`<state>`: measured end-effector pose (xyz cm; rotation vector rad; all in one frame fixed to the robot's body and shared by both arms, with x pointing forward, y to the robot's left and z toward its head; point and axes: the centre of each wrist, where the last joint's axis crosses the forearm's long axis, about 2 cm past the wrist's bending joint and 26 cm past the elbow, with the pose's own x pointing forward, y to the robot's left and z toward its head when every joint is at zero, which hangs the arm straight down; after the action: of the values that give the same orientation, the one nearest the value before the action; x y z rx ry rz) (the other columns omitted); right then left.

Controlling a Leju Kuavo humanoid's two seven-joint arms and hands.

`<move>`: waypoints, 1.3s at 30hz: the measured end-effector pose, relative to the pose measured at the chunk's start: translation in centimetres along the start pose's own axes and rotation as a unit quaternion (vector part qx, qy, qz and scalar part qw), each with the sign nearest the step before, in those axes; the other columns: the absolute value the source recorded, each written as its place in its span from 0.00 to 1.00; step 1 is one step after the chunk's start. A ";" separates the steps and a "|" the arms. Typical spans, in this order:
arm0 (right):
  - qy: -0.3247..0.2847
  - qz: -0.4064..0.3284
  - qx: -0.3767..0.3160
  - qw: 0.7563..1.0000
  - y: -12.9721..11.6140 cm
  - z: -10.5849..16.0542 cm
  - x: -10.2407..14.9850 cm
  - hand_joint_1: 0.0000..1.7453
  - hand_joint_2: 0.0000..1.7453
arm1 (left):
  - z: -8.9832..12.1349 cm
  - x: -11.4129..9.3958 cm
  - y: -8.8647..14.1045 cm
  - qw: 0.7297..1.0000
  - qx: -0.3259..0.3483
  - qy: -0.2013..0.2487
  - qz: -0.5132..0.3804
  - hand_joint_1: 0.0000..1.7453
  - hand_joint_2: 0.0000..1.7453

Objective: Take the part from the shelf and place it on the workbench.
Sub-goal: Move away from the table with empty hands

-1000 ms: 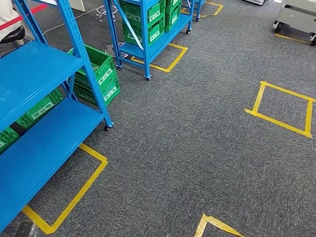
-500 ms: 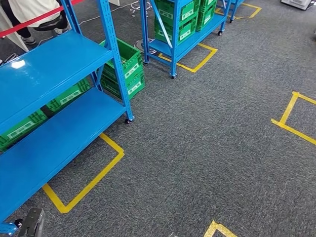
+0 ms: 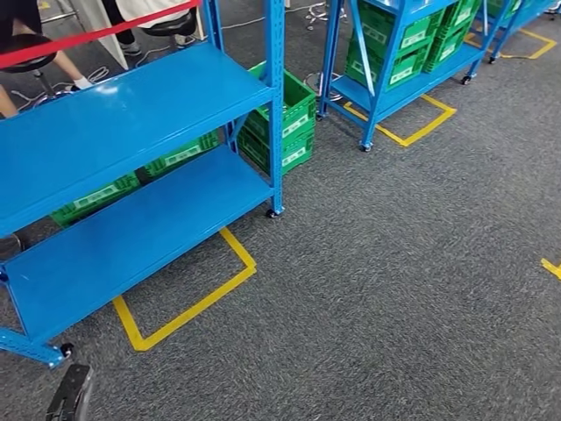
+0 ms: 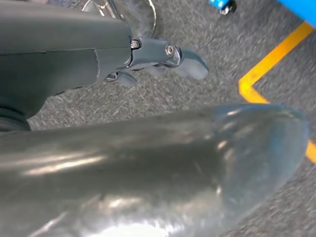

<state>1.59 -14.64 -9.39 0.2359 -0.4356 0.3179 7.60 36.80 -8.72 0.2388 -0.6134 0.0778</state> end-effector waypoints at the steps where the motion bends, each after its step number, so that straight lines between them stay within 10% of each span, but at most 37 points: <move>1: -0.002 -0.008 -0.003 1.000 -0.1 0.0 0.0 0.00 0.00 | 0.2 -0.3 -0.1 1.000 -0.006 0.002 -0.007 0.00 0.00; 39: 0.014 -0.213 -0.097 0.972 -3.3 1.1 -3.1 0.00 0.00 | 4.6 -2.8 -5.7 0.963 -0.138 0.000 -0.230 0.00 0.00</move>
<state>-0.31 -18.73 -10.31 0.1280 -0.3744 -0.1420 3.55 30.18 -7.88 0.1057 -0.5493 -0.4540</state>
